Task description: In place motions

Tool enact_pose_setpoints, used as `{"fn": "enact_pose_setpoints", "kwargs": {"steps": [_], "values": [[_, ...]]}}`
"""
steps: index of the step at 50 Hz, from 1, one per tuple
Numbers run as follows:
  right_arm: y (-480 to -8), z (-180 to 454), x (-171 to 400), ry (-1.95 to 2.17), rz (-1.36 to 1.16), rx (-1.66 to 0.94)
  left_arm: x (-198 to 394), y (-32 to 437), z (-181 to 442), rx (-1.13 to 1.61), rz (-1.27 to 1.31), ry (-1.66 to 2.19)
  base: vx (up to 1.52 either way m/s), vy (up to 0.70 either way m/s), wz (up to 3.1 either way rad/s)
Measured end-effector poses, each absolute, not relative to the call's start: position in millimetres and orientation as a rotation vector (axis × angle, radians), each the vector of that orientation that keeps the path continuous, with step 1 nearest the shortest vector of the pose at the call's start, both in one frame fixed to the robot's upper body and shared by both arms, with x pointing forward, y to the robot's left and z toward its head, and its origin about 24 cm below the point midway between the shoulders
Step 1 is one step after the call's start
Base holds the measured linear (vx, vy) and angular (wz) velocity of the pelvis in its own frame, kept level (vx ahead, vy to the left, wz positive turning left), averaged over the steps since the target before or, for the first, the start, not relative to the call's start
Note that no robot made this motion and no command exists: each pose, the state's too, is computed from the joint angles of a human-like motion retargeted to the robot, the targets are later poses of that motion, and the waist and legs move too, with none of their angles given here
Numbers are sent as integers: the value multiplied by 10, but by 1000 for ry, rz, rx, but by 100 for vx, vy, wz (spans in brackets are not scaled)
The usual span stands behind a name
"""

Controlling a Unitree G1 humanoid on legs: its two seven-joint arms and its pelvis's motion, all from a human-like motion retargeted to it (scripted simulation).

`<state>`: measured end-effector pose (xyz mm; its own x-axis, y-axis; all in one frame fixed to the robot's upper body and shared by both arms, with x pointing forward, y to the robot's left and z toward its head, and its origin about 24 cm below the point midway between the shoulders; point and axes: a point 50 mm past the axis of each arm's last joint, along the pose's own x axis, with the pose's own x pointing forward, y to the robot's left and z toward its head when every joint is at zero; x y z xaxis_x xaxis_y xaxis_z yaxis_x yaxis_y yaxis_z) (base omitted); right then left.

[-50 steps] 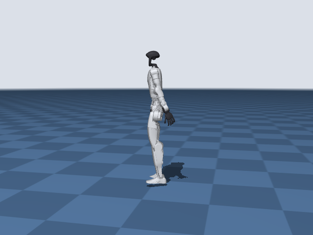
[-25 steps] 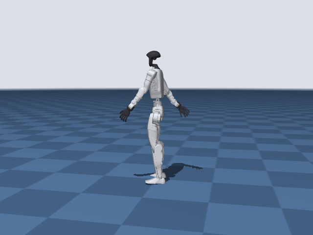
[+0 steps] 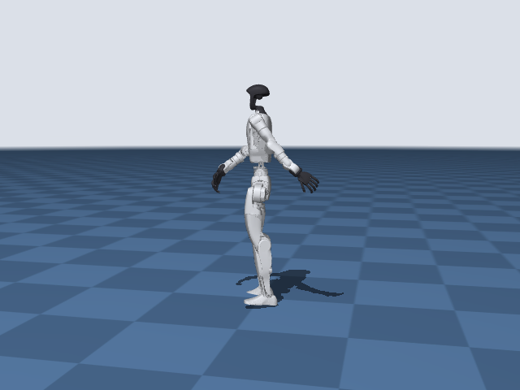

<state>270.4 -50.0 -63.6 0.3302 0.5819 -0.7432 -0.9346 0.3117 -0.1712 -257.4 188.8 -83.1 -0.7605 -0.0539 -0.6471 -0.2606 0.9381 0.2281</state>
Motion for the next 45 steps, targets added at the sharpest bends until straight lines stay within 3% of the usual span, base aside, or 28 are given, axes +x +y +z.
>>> {"fn": "enact_pose_setpoints", "kwargs": {"steps": [6,9,12,15,20,23,27,32,36,40,45], "values": [[-539,-918,2349,614,1093,-727,-2323,1920,-998,-159,362,2396,5,-11,-10],[-937,-1382,1750,925,1081,-757,-1647,1975,-1364,-97,343,2226,3,-8,-5],[-1547,-1722,883,1389,978,-738,-580,1942,-1688,-98,319,1934,0,-2,7],[-2069,-1727,-131,1853,741,-610,636,1750,-1743,-156,256,1576,4,-6,25],[-2579,-1252,-1467,2344,57,-213,2304,1578,-1194,-66,74,1002,8,-2,-12],[-2743,-1060,-1829,2295,-315,-56,2961,1640,-681,106,-3,723,3,1,-59],[-2835,-930,-2046,2196,-578,29,3330,1751,-217,222,-22,477,-1,-1,-34],[-2639,-936,-2146,2247,-658,83,3093,1556,-474,109,-35,494,2,3,20],[-2381,-1181,-1843,2233,-394,154,2346,1451,-1144,69,-55,814,-3,5,51],[-2223,-1507,-1084,2148,33,-55,978,1566,-1720,70,11,1296,0,3,19],[-1715,-1700,700,1657,788,-417,-1191,1776,-1587,-121,330,2015,-2,-1,-36]]}}
